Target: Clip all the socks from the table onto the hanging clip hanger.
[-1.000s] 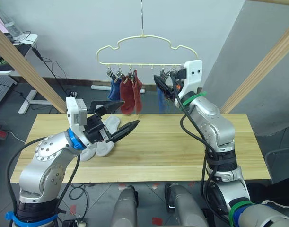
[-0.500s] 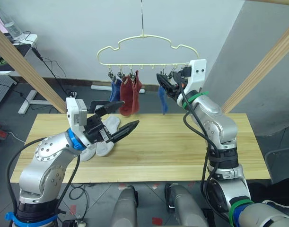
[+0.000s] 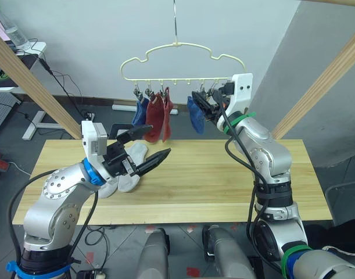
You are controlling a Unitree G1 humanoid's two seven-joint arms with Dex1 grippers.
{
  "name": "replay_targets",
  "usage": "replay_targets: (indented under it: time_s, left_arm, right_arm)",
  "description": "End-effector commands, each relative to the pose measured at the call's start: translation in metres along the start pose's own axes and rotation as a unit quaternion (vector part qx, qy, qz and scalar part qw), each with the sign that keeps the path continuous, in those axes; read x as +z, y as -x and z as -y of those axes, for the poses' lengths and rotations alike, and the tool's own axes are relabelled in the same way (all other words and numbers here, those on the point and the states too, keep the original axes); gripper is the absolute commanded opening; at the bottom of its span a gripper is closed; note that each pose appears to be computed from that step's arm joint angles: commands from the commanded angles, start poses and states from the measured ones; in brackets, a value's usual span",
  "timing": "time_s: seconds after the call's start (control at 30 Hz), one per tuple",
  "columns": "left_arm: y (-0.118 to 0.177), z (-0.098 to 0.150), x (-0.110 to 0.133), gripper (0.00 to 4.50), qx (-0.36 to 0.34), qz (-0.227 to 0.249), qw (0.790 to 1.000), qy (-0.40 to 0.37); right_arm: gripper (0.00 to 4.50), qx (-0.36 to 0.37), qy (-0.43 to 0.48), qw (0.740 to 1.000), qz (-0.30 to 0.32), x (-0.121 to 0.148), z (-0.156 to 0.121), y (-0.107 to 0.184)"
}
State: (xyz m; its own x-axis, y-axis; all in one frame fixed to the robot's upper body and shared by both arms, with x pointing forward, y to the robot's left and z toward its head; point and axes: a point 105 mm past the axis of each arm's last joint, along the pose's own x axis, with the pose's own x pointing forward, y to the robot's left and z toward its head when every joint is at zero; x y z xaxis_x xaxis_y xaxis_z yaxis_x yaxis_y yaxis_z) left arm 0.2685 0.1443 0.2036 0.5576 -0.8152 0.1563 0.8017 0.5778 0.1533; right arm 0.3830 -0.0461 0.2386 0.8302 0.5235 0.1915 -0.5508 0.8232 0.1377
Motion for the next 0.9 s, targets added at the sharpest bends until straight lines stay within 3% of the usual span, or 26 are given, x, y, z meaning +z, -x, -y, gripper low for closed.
replay_targets:
  time_s: [0.03,0.17,0.6,0.7,0.9]
  left_arm:
    - [-0.0016,0.0067,0.0105,4.5,-0.01,0.017,1.0,-0.021]
    - [-0.0025,0.0071,0.0102,4.5,-0.011,0.017,1.0,-0.02]
    - [-0.0033,0.0073,0.0099,4.5,-0.011,0.018,1.0,-0.019]
    - [-0.0033,0.0071,0.0101,4.5,-0.011,0.018,1.0,-0.019]
    - [-0.0028,0.0075,0.0094,4.5,-0.011,0.018,1.0,-0.019]
  right_arm:
    - [3.23,0.01,-0.005,1.0,0.026,0.0151,-0.0036,0.0006]
    - [2.42,0.006,-0.003,1.0,0.025,0.0153,-0.0021,0.0003]
    - [2.42,0.008,-0.003,1.0,0.025,0.015,-0.0022,0.0001]
    - [1.54,0.009,-0.003,1.0,0.023,0.0148,-0.0024,-0.0002]
    - [1.54,0.007,0.0,1.0,0.023,0.015,-0.0019,-0.0004]
